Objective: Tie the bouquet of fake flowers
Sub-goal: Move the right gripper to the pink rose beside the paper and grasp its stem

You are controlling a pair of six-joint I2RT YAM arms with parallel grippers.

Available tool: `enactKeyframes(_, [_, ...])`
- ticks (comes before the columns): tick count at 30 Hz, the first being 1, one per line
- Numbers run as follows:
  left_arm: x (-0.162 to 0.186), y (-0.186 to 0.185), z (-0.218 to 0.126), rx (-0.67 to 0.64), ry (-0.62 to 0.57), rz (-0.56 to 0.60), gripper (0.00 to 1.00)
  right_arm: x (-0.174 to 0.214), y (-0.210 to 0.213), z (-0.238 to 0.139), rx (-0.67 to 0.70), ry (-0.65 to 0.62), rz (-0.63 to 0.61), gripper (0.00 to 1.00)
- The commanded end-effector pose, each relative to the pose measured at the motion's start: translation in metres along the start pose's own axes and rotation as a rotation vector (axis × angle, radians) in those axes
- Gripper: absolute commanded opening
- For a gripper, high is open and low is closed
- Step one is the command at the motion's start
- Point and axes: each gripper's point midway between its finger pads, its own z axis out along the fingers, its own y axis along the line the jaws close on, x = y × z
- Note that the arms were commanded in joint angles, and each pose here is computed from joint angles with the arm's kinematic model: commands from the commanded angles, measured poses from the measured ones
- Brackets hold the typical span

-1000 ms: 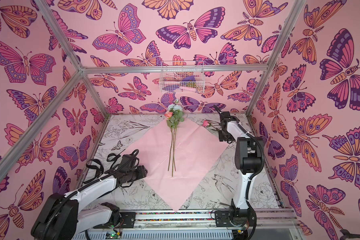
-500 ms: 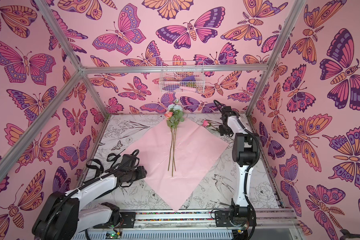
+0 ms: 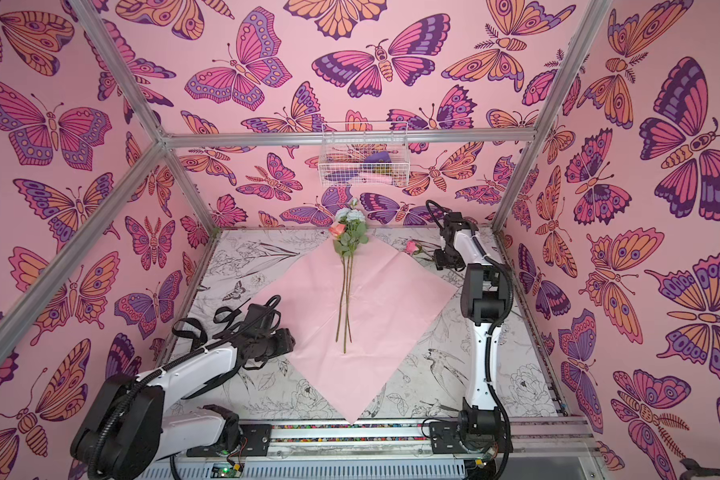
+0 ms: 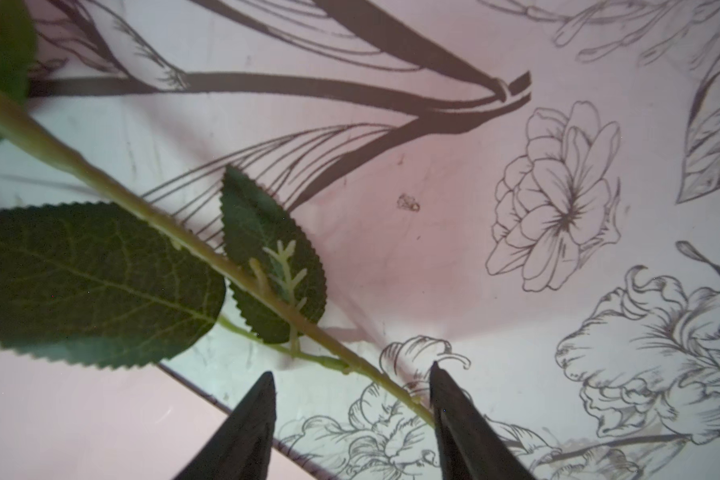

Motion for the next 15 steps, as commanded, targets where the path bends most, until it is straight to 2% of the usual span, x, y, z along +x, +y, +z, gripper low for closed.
enactKeyframes(1, [-0.003,0.002,-0.002,-0.017,0.004,0.001,0.58,0.011,0.003,0.009,-0.040,0.057,-0.030,0.53])
enactKeyframes(12, [-0.002,0.002,-0.002,-0.018,0.008,-0.001,0.58,0.016,-0.006,0.009,-0.005,0.075,-0.023,0.01])
enactKeyframes(15, [-0.002,0.002,-0.002,-0.015,0.007,0.000,0.58,0.014,-0.014,0.002,0.037,0.067,-0.027,0.00])
